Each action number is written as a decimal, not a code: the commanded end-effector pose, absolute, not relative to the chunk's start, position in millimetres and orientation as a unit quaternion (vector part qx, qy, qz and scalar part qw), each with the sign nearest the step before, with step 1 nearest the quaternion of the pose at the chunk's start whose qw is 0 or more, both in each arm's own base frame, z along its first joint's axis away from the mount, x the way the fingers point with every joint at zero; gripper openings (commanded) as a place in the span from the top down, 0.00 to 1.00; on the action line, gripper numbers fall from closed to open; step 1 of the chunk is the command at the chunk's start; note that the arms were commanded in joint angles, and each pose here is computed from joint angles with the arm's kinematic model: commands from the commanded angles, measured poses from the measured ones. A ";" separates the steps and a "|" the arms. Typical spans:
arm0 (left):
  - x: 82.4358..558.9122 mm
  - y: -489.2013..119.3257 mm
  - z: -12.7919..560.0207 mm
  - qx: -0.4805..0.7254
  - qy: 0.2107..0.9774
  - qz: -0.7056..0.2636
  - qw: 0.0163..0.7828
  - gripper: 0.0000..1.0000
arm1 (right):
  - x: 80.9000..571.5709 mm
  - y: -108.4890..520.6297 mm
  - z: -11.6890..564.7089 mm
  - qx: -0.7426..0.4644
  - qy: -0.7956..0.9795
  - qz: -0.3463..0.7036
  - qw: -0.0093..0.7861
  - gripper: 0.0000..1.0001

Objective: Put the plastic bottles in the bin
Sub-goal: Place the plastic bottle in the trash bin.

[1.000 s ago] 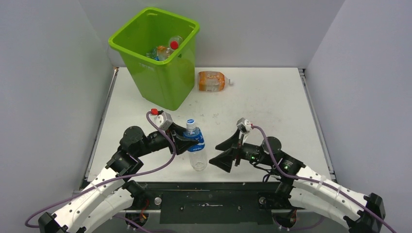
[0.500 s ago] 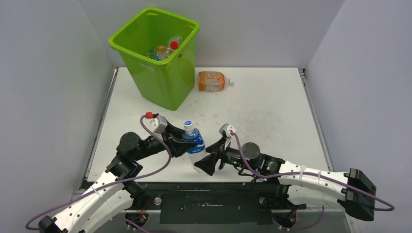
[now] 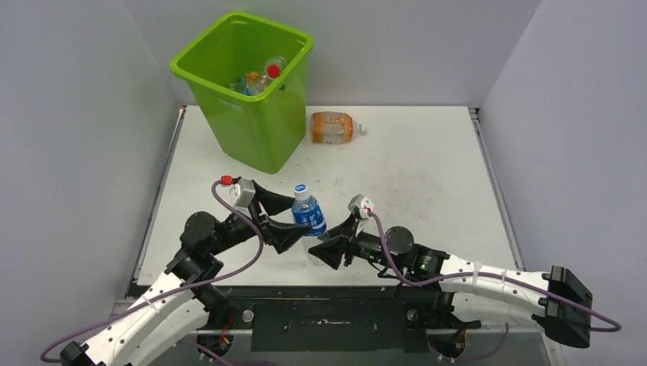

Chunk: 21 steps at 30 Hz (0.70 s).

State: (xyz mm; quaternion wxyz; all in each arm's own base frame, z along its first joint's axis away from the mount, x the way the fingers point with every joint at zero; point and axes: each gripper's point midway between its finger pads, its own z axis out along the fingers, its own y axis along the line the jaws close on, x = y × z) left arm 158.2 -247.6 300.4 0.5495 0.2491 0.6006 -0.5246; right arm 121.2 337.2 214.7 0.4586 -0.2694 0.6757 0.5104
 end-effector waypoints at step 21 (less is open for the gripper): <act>187.7 -254.5 393.8 0.164 0.601 -0.544 0.563 0.04 | 126.6 319.0 249.2 -0.295 0.623 0.472 0.550 0.67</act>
